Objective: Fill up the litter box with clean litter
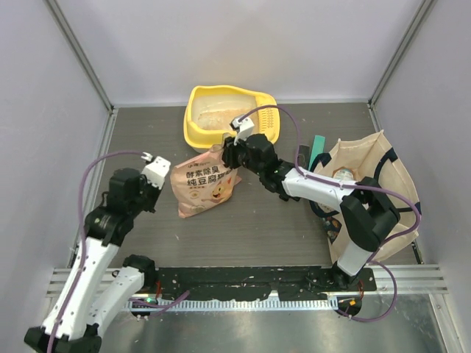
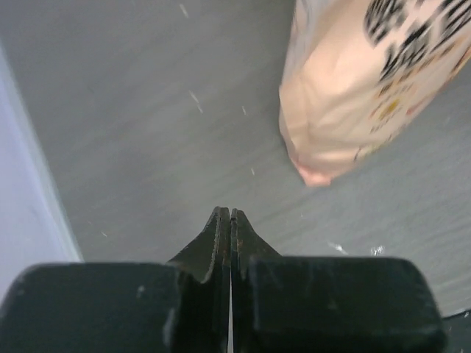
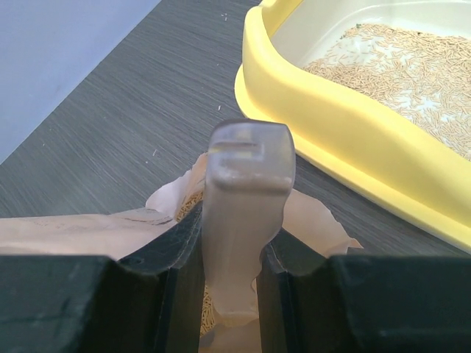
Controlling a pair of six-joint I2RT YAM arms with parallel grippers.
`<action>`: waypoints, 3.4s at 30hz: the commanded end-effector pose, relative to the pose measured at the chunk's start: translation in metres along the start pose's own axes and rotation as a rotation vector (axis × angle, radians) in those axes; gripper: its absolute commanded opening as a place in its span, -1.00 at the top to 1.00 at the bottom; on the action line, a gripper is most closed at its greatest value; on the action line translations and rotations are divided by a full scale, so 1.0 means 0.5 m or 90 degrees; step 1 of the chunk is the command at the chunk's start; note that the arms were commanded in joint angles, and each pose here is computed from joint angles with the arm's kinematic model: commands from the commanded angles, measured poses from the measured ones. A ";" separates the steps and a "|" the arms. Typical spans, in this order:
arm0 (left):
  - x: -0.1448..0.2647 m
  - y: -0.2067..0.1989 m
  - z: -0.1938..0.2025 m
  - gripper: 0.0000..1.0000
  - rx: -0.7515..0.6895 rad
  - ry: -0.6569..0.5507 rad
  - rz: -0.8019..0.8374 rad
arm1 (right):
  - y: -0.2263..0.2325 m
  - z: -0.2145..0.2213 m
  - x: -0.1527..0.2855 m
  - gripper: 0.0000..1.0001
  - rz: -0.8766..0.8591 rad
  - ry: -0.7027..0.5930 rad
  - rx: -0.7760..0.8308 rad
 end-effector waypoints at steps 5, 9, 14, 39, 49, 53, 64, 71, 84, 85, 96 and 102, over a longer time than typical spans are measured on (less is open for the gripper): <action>-0.104 -0.052 0.101 1.00 0.038 0.164 0.071 | -0.049 0.065 -0.006 0.97 0.072 0.031 0.079; -0.138 -0.089 0.124 1.00 0.016 0.196 0.155 | -0.065 0.145 -0.017 0.98 0.079 0.092 0.062; -0.167 -0.116 0.128 1.00 0.023 0.166 0.199 | -0.062 0.226 -0.025 0.97 0.075 0.150 -0.002; -0.209 -0.162 0.151 1.00 0.057 0.152 0.250 | 0.088 0.345 0.007 0.98 -0.112 0.320 -0.274; -0.214 -0.158 0.153 1.00 0.064 0.161 0.241 | 0.094 0.216 -0.018 0.98 -0.169 0.254 -0.376; -0.213 -0.155 0.153 1.00 0.062 0.159 0.234 | 0.074 0.159 -0.034 0.98 -0.186 0.221 -0.410; -0.193 -0.138 0.141 1.00 0.046 0.141 0.210 | 0.060 0.030 -0.057 0.98 -0.224 0.192 -0.484; -0.162 -0.125 0.132 1.00 0.022 0.125 0.194 | 0.053 -0.046 -0.044 0.98 -0.232 0.160 -0.489; -0.099 -0.075 0.095 1.00 -0.076 0.131 0.170 | -0.072 -0.119 -0.019 0.97 -0.168 0.103 -0.618; -0.094 -0.073 0.096 1.00 -0.093 0.136 0.174 | -0.074 -0.128 -0.014 0.98 -0.168 0.094 -0.618; -0.073 -0.033 0.067 1.00 -0.201 0.122 0.157 | -0.147 -0.107 0.003 0.97 -0.123 0.070 -0.697; -0.071 -0.024 0.040 1.00 -0.182 0.121 0.153 | -0.204 -0.135 0.022 0.97 -0.112 0.026 -0.694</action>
Point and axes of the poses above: each gripper's point midway between its finger pads, its own x axis back along the fingers, its own y axis along the line the jaws close on, z = x × y, the point moved 1 cm from there along x, back along the fingers, and after that the axes turned 5 degrees about -x, right-handed, at the moved point
